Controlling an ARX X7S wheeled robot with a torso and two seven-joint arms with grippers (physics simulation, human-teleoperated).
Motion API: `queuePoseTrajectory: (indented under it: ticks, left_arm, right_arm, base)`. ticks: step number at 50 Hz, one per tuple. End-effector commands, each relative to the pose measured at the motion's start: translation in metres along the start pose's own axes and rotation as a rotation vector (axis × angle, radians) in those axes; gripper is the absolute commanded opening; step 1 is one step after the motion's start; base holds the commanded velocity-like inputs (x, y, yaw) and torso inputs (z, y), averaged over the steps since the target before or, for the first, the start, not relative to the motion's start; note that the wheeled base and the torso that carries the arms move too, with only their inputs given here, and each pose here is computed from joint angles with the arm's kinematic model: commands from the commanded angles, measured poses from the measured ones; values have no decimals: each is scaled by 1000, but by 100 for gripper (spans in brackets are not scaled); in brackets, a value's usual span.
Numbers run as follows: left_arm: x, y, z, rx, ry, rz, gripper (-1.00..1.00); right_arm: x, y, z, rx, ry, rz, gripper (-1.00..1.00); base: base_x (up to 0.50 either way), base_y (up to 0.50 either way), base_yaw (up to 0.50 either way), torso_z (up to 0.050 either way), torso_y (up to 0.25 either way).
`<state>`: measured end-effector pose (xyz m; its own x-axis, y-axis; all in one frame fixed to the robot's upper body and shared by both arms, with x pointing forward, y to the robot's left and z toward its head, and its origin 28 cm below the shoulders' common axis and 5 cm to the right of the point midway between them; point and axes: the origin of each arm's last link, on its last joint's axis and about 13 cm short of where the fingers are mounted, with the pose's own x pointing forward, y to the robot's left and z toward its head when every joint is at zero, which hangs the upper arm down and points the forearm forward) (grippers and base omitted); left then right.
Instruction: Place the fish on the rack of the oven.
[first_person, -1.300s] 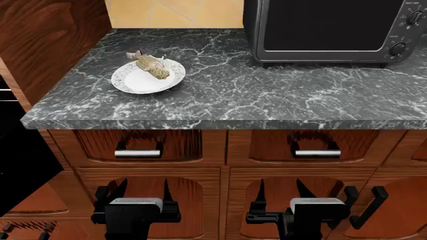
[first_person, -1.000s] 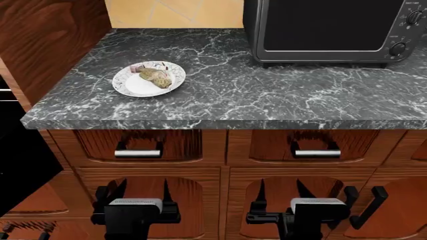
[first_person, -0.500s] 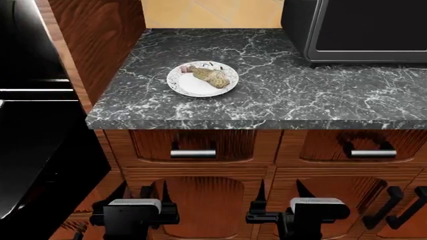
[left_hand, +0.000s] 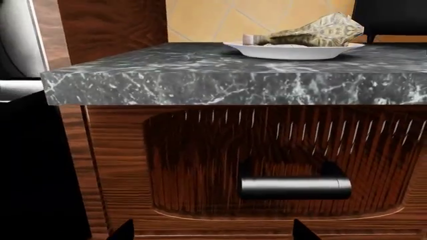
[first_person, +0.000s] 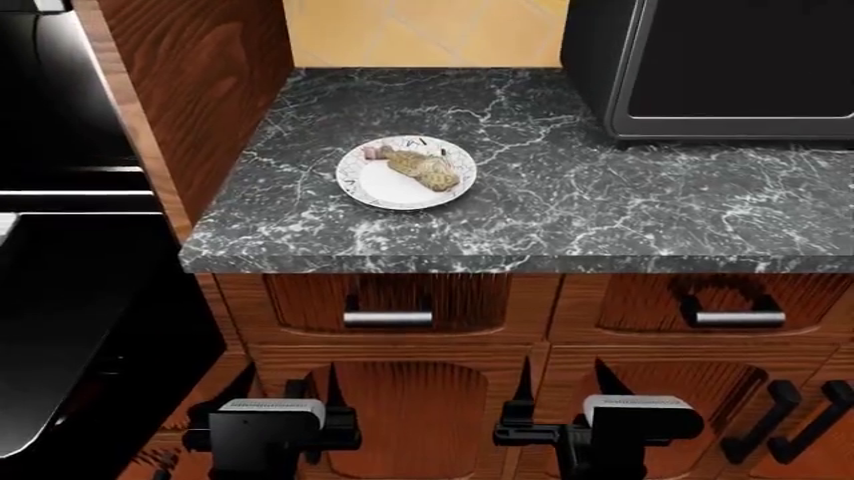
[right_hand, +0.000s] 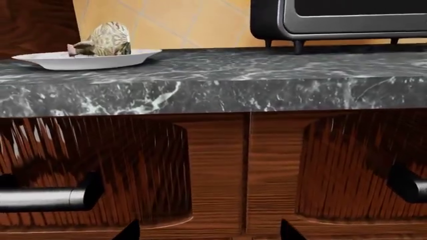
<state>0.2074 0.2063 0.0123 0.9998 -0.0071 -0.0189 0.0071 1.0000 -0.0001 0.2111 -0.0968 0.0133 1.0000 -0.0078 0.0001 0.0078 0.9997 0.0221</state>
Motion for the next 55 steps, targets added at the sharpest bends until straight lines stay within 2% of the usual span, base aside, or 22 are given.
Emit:
queuePoseTrajectory:
  ticks: [1, 18, 21, 23, 26, 27, 29, 31, 33, 34, 35, 36, 39, 40, 43, 50, 55]
  left_arm:
    - [0, 0, 0, 4, 2, -4, 100]
    - [0, -1, 0, 22, -3, -14, 100]
    - [-1, -1, 1, 26, -9, -11, 100]
    - [-7, -1, 13, 17, -37, -41, 100]
    - [-22, 3, 58, -65, -47, -64, 100]
    - [-28, 4, 76, -56, -73, -71, 100]
    - [-36, 6, 107, -33, -113, -102, 100]
    - [-41, 7, 129, -54, -120, -128, 100]
    - [-39, 10, 158, -59, -133, -137, 100]
    - [-39, 11, 163, -57, -134, -135, 100]
    - [-37, 13, 175, -50, -144, -138, 100]
    - [-35, 16, 184, -22, -177, -114, 100]
    - [-32, 20, 202, -20, -174, -130, 100]
    - [-32, 22, 208, 24, -174, -139, 100]
    - [-27, 30, 227, 54, -189, -124, 100]
    - [-24, 33, 235, 76, -188, -122, 100]
    - [-24, 33, 235, 75, -198, -118, 100]
  right_arm:
    - [0, 0, 0, 5, 0, -1, 100]
    - [0, 0, 0, -3, 5, -1, 100]
    - [0, -2, 2, 51, 5, -4, 100]
    - [-5, -1, 14, 23, -4, -15, 100]
    - [-24, 6, 66, -13, -32, 30, 100]
    - [-33, 8, 83, 3, -53, 92, 100]
    - [-45, 8, 112, -15, -72, 120, 100]
    - [-53, 5, 134, -8, -132, 155, 100]
    - [-54, 1, 154, -68, -106, 145, 100]
    - [-55, 2, 159, -79, -96, 157, 100]
    - [-52, -1, 172, -131, -121, 135, 100]
    - [-54, 0, 180, -150, -112, 131, 100]
    - [-57, -1, 203, -145, -88, 185, 100]
    - [-57, -2, 213, -160, -92, 190, 100]
    - [-56, -4, 231, -189, -90, 184, 100]
    - [-48, -9, 240, -197, -88, 172, 100]
    - [-48, -6, 239, -241, -76, 160, 100]
  base:
    - [0, 0, 0, 50, 0]
    - [0, 0, 0, 50, 0]
    - [0, 0, 0, 50, 0]
    - [0, 0, 0, 0, 0]
    - [0, 0, 0, 0, 0]
    - [0, 0, 0, 0, 0]
    - [0, 0, 0, 0, 0]
    - [0, 0, 0, 0, 0]
    - [0, 0, 0, 0, 0]
    - [0, 0, 0, 0, 0]
    - [0, 0, 0, 0, 0]
    - [0, 0, 0, 0, 0]
    - [0, 0, 0, 0, 0]
    - [0, 0, 0, 0, 0]
    - [0, 0, 0, 0, 0]
    - [0, 0, 0, 0, 0]
    - [0, 0, 0, 0, 0]
